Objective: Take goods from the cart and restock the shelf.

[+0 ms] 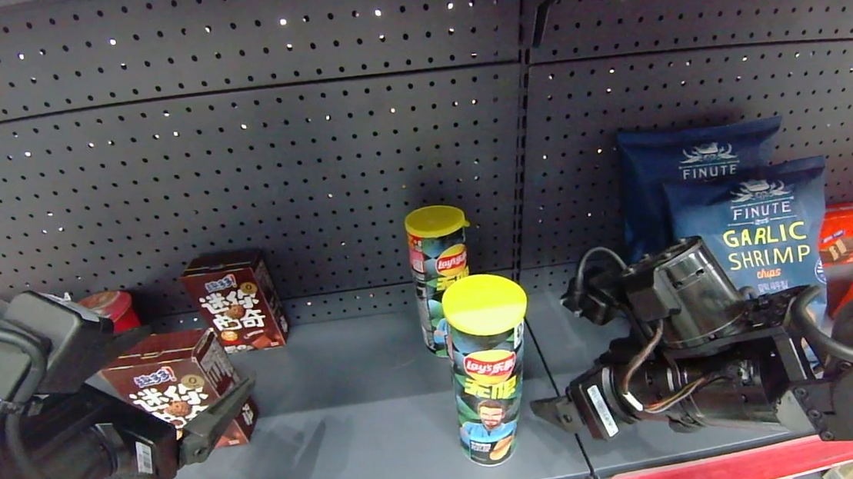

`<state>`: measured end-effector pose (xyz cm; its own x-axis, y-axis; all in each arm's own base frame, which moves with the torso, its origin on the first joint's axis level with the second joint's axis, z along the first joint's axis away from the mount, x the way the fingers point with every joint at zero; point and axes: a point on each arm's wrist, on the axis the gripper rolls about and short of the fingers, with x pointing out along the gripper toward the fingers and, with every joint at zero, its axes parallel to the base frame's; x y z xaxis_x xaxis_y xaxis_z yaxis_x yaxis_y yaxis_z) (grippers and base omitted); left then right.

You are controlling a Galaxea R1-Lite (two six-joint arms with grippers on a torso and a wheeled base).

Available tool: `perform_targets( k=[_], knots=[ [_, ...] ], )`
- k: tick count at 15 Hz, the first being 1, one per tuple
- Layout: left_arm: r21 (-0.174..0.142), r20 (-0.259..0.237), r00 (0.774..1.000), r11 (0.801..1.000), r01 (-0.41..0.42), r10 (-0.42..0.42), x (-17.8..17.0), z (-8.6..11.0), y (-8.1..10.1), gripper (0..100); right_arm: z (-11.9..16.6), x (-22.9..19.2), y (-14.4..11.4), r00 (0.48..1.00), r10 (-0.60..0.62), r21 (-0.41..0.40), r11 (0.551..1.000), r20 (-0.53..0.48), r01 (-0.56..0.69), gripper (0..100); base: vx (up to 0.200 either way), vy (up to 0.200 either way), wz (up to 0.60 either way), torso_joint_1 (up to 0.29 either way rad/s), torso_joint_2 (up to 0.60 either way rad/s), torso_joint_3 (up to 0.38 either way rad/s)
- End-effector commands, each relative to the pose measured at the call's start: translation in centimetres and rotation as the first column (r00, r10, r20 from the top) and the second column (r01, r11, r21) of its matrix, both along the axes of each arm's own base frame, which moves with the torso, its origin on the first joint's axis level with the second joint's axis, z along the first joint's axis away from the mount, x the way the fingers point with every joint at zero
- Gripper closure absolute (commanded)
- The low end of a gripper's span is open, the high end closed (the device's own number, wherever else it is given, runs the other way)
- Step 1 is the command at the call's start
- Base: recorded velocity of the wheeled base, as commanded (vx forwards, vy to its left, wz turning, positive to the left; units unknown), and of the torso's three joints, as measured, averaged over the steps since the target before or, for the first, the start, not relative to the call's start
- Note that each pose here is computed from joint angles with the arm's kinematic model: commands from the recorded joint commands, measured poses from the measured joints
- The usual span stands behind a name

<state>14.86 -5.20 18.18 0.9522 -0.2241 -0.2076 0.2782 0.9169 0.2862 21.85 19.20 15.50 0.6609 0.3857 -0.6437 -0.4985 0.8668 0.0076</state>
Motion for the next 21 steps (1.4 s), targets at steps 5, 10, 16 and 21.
perform_targets(
  k=[5, 10, 16, 21],
  knots=[
    [0.0, -0.004, 1.0, 1.0, -0.001, 0.001, 0.0, -0.1, 0.0, 0, -0.3, 0.3, 0.4, 1.0, 0.003, -0.004, 1.0, -0.005, -0.003, 0, 0.0, 0.0, 0.0, 0.0, 0.0, 0.0],
    [-0.021, -0.012, 1.0, 1.0, -0.004, 0.004, 0.0, -0.2, 0.0, 0, -0.4, 0.8, 1.0, 1.0, 0.006, -0.004, 1.0, -0.005, -0.006, 0, 0.0, 0.0, 0.0, 0.0, 0.0, 0.0],
    [-0.022, -0.011, 1.0, 1.0, -0.008, 0.007, 0.0, -0.2, 0.0, 0, -1.0, 1.4, 1.6, 1.0, 0.011, -0.006, 1.0, -0.008, -0.011, 0, 0.0, 0.0, 0.0, 0.0, 0.0, 0.0],
    [-0.022, -0.017, 1.0, 1.0, -0.005, 0.005, -0.1, -0.3, 0.0, 0, -1.3, 1.6, 1.7, 1.0, 0.009, -0.01, 1.0, -0.012, -0.01, 0, 0.0, 0.0, 0.0, 0.0, 0.0, 0.0]
  ],
)
